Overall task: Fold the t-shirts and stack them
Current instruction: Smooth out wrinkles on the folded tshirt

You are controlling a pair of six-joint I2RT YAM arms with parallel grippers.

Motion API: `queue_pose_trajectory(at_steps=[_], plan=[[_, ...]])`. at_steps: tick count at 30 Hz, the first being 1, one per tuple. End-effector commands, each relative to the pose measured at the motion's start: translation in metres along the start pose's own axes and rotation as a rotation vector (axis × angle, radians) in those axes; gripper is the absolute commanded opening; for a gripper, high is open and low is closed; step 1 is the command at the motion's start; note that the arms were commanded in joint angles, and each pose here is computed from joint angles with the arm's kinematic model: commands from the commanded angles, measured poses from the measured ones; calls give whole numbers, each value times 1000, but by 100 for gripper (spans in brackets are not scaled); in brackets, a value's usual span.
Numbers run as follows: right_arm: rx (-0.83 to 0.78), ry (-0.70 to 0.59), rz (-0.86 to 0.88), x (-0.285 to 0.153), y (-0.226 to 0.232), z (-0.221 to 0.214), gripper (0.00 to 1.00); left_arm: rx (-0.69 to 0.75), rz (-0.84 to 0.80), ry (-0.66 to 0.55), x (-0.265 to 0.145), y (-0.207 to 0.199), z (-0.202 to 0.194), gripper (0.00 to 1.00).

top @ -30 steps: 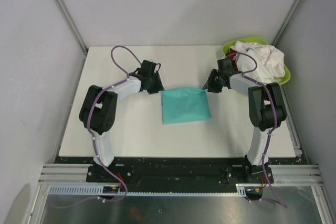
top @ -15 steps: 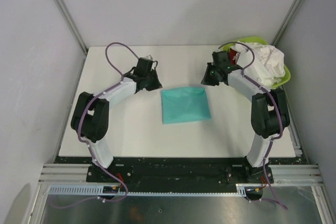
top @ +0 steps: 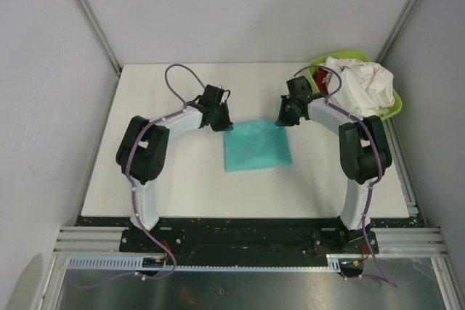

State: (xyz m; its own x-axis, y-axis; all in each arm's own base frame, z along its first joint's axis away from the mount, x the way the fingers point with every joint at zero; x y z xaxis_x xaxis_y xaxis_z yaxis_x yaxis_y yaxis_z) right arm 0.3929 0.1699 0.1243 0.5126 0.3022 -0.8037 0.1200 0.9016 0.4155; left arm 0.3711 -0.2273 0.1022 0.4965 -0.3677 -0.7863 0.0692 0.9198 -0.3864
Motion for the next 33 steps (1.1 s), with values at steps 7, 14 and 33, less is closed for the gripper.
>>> queue_pose_trajectory(at_steps=[7,14,33], plan=[[13,1,-15,35,-17,26,16,-4,29,-48,21,14,39,0],[57,38,-31,50,-22,33,20,-8,48,-34,29,25,42,1],[39,-87,4,-63,1,27,37,-45,-34,10,-64,19,-16,39]])
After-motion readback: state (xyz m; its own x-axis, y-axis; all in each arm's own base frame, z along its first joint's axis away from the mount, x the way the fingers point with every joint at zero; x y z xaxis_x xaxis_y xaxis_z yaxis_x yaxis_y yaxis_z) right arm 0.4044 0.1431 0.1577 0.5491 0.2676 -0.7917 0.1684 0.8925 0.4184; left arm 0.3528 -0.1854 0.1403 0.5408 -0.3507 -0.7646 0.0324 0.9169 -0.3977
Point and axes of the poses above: each gripper's point midway between its finger pads, its own x axis out along the fingers, its own y axis along the line the jaws close on, z = x × y, the point moved 7 cm from there along -x, back along the fingers, and after that the axes turned 6 degrees about x, right-handed, at the moved point
